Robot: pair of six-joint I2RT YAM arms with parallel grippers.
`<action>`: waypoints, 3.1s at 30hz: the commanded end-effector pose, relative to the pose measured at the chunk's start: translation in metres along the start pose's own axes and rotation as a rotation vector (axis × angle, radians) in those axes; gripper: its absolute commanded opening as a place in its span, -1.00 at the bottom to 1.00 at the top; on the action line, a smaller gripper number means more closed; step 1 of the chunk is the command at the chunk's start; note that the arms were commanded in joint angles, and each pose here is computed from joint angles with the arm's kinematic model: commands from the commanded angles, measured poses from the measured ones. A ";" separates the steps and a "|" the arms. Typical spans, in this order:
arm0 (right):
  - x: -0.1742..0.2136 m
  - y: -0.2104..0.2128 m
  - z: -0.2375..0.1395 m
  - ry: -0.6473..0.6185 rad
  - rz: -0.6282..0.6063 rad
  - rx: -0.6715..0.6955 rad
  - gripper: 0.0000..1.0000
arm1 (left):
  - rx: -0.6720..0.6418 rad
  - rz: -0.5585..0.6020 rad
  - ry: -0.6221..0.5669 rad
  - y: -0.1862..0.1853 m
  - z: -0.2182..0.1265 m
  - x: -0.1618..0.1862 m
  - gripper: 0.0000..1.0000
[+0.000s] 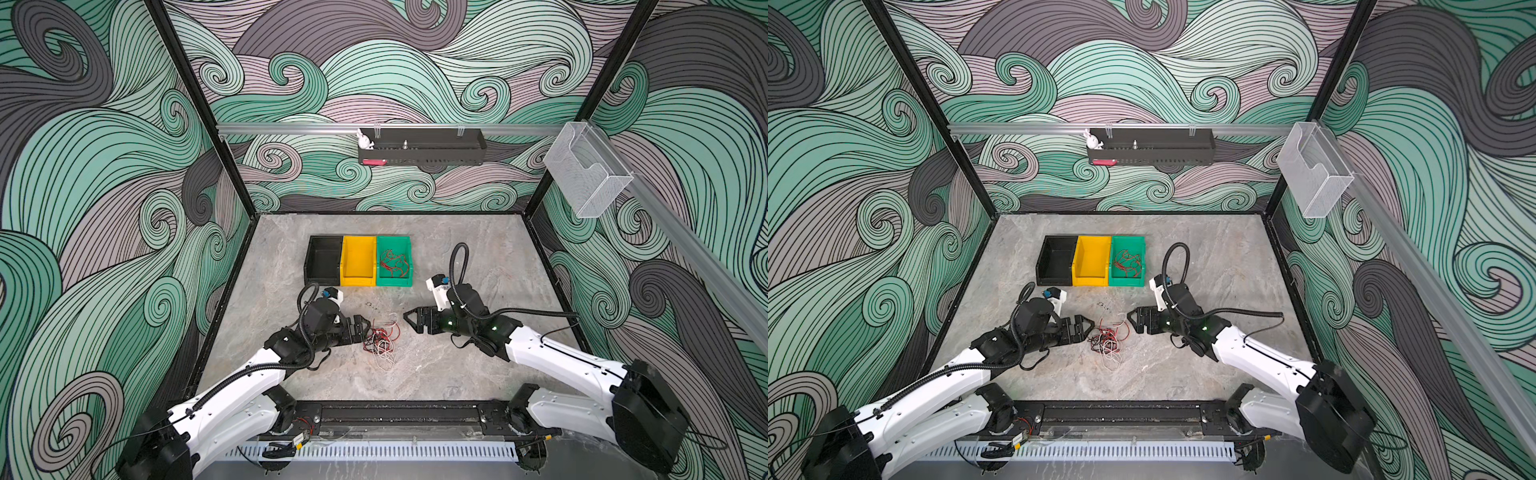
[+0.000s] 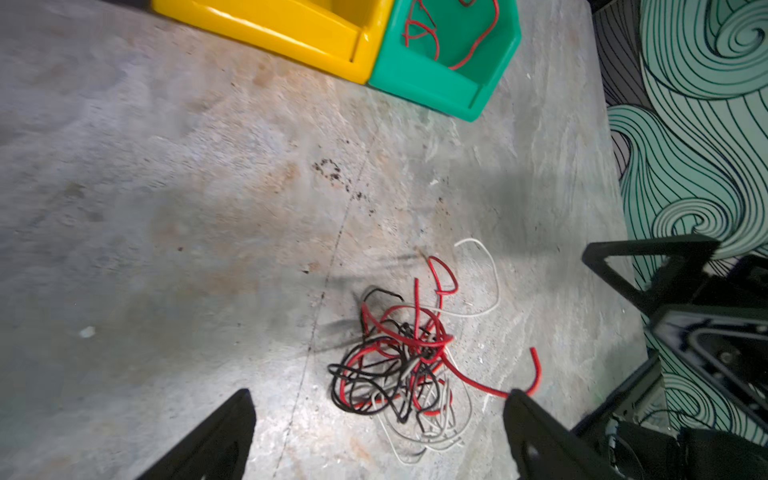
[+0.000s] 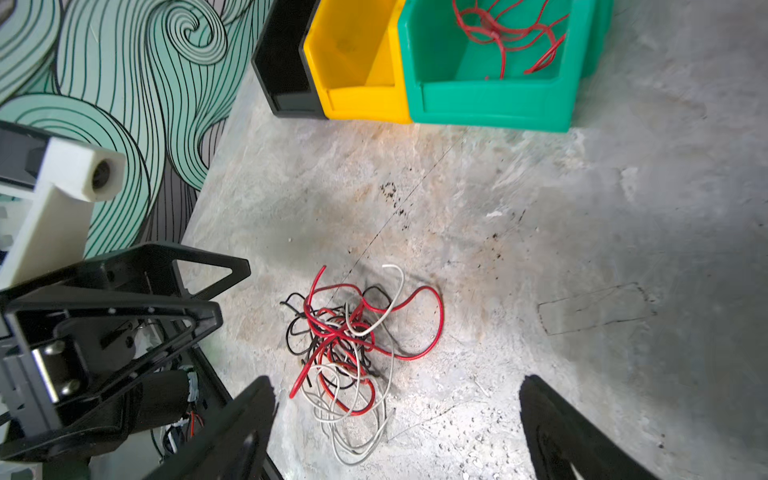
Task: Untangle the cables
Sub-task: 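Move both grippers forward toward the tangled red, black and white wire pile, then grasp the wire tangle with the left gripper while the right grasps a red wire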
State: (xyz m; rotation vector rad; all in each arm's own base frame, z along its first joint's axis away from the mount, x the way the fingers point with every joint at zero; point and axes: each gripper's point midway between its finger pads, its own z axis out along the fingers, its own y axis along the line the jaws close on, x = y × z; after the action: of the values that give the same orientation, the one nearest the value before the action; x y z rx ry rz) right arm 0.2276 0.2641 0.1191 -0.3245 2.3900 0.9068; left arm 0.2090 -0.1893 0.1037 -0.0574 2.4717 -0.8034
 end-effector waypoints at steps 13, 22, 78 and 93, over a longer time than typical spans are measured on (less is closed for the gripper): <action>0.006 -0.002 0.014 0.051 -0.072 0.077 0.79 | 0.001 0.039 0.098 -0.012 0.046 0.028 0.61; 0.010 -0.004 0.030 0.095 -0.068 0.085 0.79 | -0.061 0.065 0.136 -0.002 0.060 0.033 0.18; 0.062 0.029 0.063 0.316 -0.063 -0.079 -0.27 | -0.030 0.140 0.064 -0.007 0.026 0.017 -0.96; 0.019 0.035 0.044 0.244 -0.312 -0.008 -0.07 | 0.099 0.230 0.186 -0.037 0.037 0.030 -0.95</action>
State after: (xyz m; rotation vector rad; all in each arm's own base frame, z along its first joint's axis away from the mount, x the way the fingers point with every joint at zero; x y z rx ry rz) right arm 0.2089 0.3217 0.0986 -0.7679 2.4735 0.8462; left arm 0.1934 -0.2274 0.0654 0.2774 2.5981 -0.7692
